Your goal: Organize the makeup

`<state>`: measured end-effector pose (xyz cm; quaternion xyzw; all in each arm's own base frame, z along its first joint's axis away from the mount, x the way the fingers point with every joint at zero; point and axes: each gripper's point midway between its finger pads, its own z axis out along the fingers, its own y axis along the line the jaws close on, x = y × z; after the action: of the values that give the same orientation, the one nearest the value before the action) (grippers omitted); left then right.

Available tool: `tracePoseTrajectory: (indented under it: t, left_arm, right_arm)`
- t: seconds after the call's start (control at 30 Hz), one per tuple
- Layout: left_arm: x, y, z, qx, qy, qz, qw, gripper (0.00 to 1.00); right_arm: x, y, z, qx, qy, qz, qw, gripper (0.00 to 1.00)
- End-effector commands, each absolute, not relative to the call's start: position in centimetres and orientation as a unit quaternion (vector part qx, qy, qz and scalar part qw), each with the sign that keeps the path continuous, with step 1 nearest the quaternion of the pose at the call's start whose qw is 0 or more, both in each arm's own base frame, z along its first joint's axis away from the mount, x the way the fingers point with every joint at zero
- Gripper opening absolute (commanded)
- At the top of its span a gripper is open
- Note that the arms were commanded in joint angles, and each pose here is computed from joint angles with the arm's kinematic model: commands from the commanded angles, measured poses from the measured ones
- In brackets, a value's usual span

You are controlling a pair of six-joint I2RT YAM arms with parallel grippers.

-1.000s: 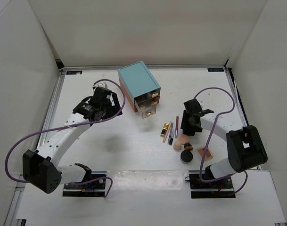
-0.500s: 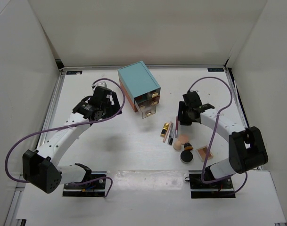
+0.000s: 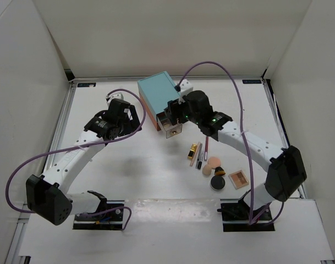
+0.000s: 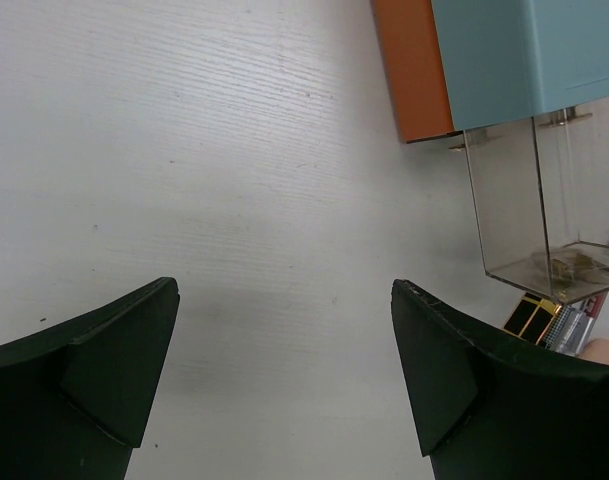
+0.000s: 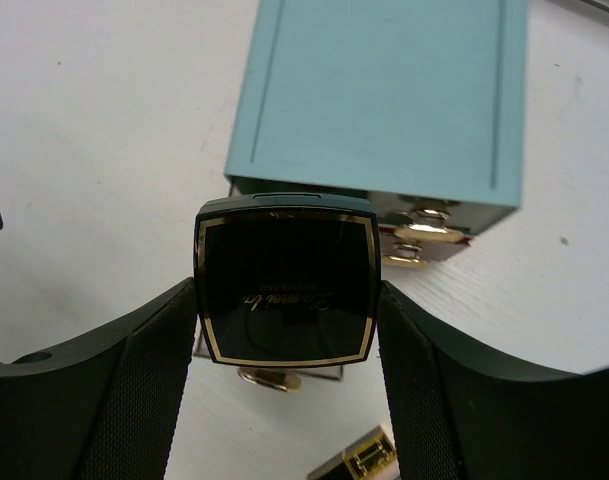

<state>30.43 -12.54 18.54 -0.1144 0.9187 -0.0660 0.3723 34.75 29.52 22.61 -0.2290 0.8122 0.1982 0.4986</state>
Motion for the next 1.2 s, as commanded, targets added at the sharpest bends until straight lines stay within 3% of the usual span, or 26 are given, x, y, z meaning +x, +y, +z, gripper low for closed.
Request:
tracePoseTrajectory:
  t: [0.0,0.47,0.57,0.63,0.67,0.7,0.87,0.97,1.07,1.17]
  left_arm:
    - [30.8,-12.2,20.0,-0.122,0.912,-0.062,0.387,0.98]
    - [30.7,-12.0,19.9,-0.132,0.910,-0.059,0.389,0.98]
    - [30.8,-12.0,20.1,-0.132,0.909,-0.060,0.391,0.98]
    - [30.8,-12.0,20.0,-0.132,0.910,-0.058,0.388,0.98]
    - [30.9,-12.0,20.2,-0.131,0.909,-0.058,0.392,0.98]
    - [30.8,-12.1,20.2,-0.131,0.910,-0.059,0.390,0.98]
    - [31.1,-12.3,20.5,-0.128,0.908,-0.061,0.393,0.98]
    - [31.3,-12.4,20.8,-0.127,0.907,-0.065,0.397,0.98]
    - [31.5,-12.7,21.3,-0.121,0.906,-0.069,0.401,0.98]
    - [31.8,-12.7,21.4,-0.118,0.905,-0.069,0.402,0.98]
  right_arm:
    - [35.8,32.5,24.1,-0.265,0.781,0.206,0.526,0.27]
    - [34.4,32.3,17.8,-0.270,0.827,0.135,0.473,0.28]
    - [34.5,31.6,17.2,-0.255,0.845,0.110,0.456,0.33]
    - [34.3,31.0,16.0,-0.252,0.861,0.093,0.431,0.38]
    - [34.5,31.2,16.2,-0.250,0.862,0.095,0.431,0.54]
    - [34.2,31.5,16.2,-0.254,0.862,0.100,0.426,0.60]
    - [34.6,32.7,19.0,-0.269,0.845,0.124,0.445,0.81]
    - [34.6,33.1,21.2,-0.276,0.833,0.136,0.459,0.86]
    - [34.6,33.0,23.7,-0.275,0.822,0.145,0.478,0.99]
    - [33.8,32.4,25.7,-0.266,0.815,0.156,0.491,0.99]
